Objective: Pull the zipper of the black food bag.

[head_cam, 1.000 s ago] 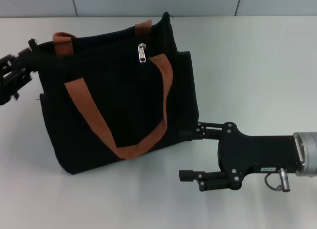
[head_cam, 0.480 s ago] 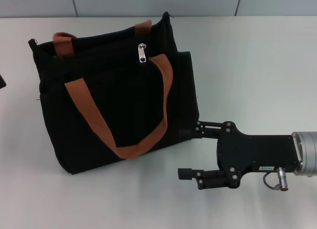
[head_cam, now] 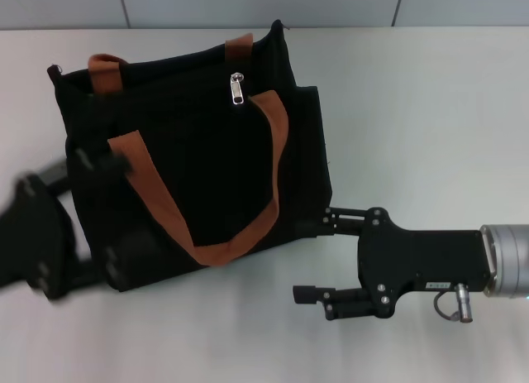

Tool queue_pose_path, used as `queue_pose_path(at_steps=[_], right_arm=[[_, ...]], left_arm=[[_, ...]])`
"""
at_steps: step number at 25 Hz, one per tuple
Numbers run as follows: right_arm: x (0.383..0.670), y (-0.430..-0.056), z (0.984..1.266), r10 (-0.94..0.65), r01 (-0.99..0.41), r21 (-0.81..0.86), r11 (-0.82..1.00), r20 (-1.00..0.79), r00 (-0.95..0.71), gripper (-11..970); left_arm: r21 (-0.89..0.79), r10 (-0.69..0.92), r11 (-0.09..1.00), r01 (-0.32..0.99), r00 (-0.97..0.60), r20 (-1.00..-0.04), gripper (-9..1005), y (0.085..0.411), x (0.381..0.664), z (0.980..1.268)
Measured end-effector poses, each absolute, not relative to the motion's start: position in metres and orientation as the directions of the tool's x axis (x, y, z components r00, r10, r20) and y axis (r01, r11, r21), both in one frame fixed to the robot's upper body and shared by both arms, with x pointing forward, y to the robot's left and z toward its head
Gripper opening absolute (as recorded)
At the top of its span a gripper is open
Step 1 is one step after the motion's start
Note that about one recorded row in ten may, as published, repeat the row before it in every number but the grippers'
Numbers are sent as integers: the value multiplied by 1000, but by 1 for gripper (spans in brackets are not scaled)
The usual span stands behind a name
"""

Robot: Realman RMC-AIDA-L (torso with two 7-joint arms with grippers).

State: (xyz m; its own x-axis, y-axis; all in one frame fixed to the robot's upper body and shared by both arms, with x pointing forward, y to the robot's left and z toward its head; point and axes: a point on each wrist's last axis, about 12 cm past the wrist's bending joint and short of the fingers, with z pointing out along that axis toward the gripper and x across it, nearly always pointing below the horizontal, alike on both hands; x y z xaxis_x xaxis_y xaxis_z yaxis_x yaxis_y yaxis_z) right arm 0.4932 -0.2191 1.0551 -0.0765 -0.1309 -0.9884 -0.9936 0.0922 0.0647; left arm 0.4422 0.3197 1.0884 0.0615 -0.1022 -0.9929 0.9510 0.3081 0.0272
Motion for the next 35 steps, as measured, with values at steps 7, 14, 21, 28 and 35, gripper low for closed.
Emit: queue_pose_path(at_steps=[7, 14, 21, 28, 35], right_arm=[[488, -216, 1049, -128, -994, 73, 83, -988, -83, 768], [483, -214, 1043, -143, -996, 59, 74, -987, -69, 768], [483, -214, 1043, -141, -996, 56, 72, -988, -65, 768], [482, -213, 1042, -142, -996, 60, 72, -987, -69, 768], [482, -213, 1042, -143, -996, 60, 73, -987, -70, 768]], left_arm=[[-30, -52, 208, 978, -19, -998, 807, 302, 428, 1067], [-70, 78, 241, 968, -91, -993, 806, 304, 432, 1050], [-73, 102, 235, 969, -99, -990, 806, 309, 431, 1049], [-80, 109, 225, 971, -107, -988, 807, 308, 430, 1048], [-78, 110, 223, 972, -105, -988, 807, 308, 430, 1048]])
